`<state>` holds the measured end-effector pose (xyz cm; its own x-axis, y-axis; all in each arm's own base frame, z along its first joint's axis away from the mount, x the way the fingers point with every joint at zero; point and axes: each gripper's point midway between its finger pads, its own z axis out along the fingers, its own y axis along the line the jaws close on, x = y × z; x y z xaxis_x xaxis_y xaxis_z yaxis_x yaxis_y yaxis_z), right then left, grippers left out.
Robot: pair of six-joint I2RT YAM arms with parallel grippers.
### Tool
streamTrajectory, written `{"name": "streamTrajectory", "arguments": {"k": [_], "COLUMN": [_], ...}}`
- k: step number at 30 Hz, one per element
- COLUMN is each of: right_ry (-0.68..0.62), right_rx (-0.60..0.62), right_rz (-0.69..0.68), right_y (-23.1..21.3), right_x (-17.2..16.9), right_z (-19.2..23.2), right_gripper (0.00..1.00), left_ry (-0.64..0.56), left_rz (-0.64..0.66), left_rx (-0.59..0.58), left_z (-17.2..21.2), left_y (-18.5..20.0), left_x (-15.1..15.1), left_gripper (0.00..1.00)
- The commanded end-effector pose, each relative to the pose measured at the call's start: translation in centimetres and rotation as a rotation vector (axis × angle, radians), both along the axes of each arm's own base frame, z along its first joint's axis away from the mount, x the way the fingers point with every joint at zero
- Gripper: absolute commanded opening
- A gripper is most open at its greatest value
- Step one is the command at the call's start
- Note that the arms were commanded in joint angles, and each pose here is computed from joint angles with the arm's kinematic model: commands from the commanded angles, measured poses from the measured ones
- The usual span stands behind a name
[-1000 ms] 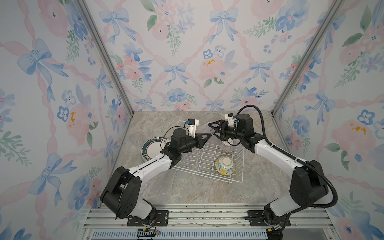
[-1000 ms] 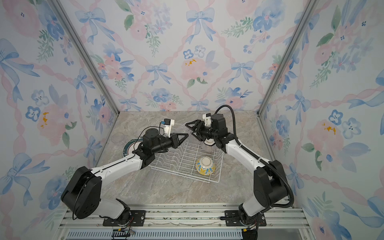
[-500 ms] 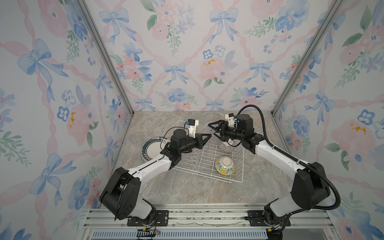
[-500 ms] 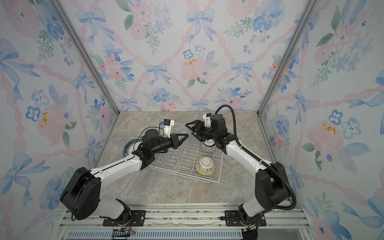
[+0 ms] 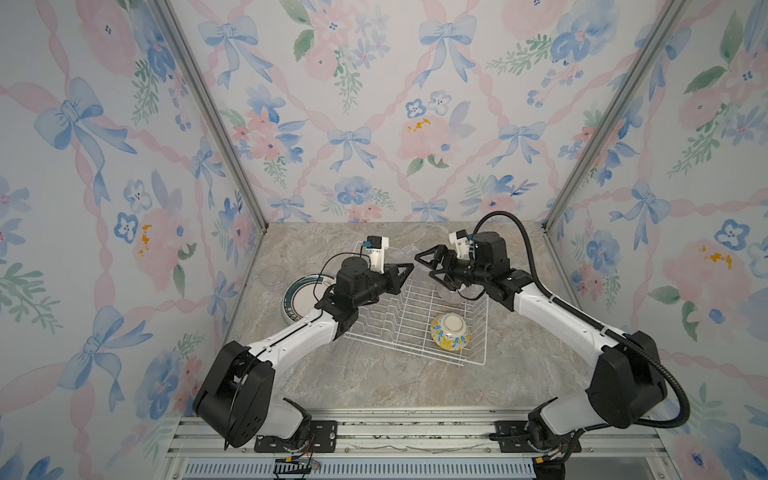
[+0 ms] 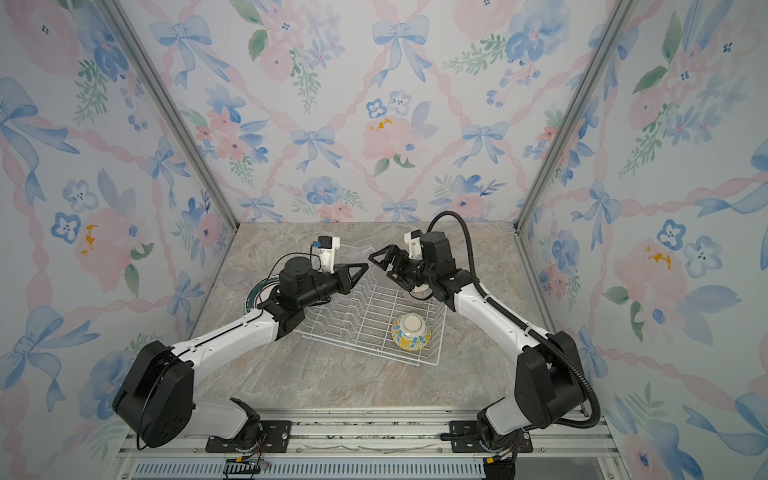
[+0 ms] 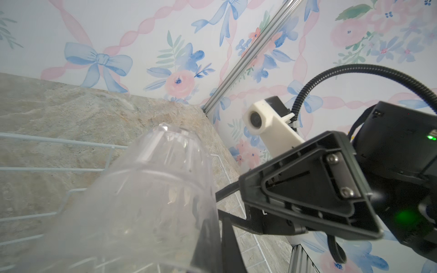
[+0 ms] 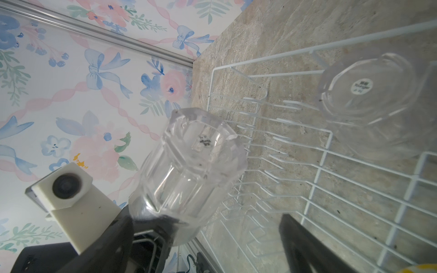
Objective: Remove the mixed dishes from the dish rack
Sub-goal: 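Grasp the clear cup with the left gripper and release the right, then carry the clear cup with the left gripper to the table beside the plates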
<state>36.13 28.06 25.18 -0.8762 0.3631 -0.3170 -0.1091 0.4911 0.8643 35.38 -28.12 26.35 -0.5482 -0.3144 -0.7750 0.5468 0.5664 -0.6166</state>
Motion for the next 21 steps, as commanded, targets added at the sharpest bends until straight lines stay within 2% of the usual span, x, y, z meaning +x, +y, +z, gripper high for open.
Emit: {"name": "streamTrajectory", "arguments": {"k": [1, 6, 13, 21], "right_ry": [-0.032, -0.070, -0.102, -0.120], "right_rx": [-0.047, -0.151, -0.293, -0.331], "right_rz": [-0.012, -0.036, -0.072, -0.089], "right_y": [-1.3, -3.3, -6.5, -8.1], "right_x": [-0.6, -1.3, -1.8, -1.2], "right_z": [0.2, 0.1, -0.3, -1.1], "right_gripper": [1.00, 1.00, 0.99, 0.98], "left_ry": [-0.046, 0.010, 0.080, 0.288], "left_rz": [0.064, 0.197, 0.528, 0.855], "left_rx": [0.027, 0.123, 0.394, 0.460], "left_z": [1.1, 0.3, -0.3, -2.1], "left_y": [1.8, 5.3, 14.4, 26.7], "left_x": [0.3, 0.8, -0.5, -2.5], "left_gripper": [0.00, 0.00, 0.00, 0.00]}}
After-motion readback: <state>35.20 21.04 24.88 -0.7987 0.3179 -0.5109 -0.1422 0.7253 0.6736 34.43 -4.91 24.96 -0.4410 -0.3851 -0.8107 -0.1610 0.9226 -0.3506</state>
